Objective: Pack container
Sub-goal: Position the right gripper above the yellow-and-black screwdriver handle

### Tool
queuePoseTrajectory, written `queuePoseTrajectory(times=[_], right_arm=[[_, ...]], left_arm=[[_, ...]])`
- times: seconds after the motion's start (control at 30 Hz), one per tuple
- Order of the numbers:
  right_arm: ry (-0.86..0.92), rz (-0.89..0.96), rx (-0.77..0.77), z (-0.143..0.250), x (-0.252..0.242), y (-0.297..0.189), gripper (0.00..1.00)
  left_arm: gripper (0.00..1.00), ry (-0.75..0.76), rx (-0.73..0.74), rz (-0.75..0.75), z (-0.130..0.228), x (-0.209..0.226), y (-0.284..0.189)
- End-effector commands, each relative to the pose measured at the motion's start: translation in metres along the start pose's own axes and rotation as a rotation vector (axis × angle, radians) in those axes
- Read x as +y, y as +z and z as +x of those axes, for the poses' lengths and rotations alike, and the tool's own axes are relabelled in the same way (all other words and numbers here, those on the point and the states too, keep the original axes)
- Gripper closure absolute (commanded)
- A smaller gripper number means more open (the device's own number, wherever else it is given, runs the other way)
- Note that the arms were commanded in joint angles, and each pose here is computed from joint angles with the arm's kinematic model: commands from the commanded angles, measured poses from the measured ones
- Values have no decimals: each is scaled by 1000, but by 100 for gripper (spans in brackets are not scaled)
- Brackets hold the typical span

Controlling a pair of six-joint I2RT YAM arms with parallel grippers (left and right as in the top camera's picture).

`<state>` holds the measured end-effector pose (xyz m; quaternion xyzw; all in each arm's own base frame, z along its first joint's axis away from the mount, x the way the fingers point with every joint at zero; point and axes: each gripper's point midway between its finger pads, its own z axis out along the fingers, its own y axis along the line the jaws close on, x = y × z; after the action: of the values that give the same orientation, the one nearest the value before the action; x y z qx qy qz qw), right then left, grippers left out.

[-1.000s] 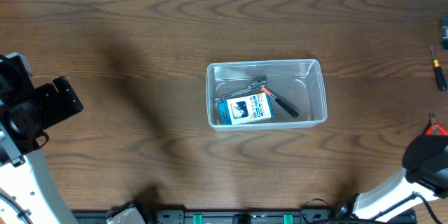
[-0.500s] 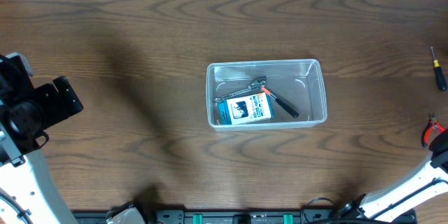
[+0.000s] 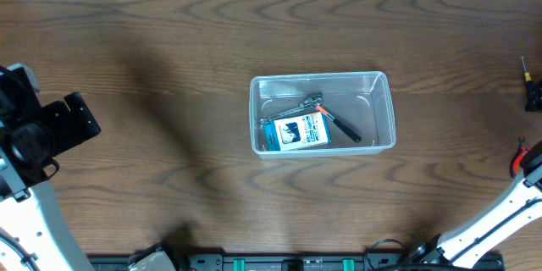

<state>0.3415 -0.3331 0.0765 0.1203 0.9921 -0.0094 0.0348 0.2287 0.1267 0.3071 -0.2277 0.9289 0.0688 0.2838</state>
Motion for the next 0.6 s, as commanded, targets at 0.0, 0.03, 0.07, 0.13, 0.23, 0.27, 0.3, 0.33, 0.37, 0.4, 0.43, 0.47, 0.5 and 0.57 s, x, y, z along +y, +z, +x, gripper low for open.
queuePoseTrajectory(times=[0.0, 0.03, 0.07, 0.13, 0.23, 0.27, 0.3, 0.33, 0.37, 0.4, 0.43, 0.47, 0.5, 0.57], right_arm=[[11, 62, -1, -7, -5, 0, 1], [-9, 66, -10, -10, -4, 0, 1], [-27, 70, -18, -13, -4, 0, 1], [-64, 85, -43, -22, -3, 0, 1], [-139, 113, -87, -38, -1, -1, 1], [-154, 118, -96, -42, 0, -2, 1], [-166, 125, -109, -47, 3, -2, 1], [-171, 126, -114, -50, 7, -2, 1], [-170, 127, -119, -53, 10, -2, 1], [-178, 121, -123, -56, 15, -2, 1], [-188, 118, -124, -58, 20, -2, 1], [-196, 117, -123, -60, 24, -2, 1], [-208, 116, -123, -61, 28, -2, 1], [-216, 118, -122, -63, 32, -1, 1]], left_arm=[[2, -16, -8, 4, -3, 0, -2], [2, -16, -8, 4, -3, 0, -2], [2, -16, -8, 4, -3, 0, -2], [2, -16, -8, 4, -3, 0, -2], [2, -16, -8, 4, -3, 0, -2], [2, -16, -8, 4, -3, 0, -2], [2, -16, -8, 4, -3, 0, -2], [2, -16, -8, 4, -3, 0, -2], [2, -16, -8, 4, -3, 0, -2], [2, -16, -8, 4, -3, 0, -2], [2, -16, -8, 4, -3, 0, -2], [2, -16, -8, 4, -3, 0, -2], [2, -16, -8, 4, -3, 0, -2], [2, -16, -8, 4, -3, 0, -2]])
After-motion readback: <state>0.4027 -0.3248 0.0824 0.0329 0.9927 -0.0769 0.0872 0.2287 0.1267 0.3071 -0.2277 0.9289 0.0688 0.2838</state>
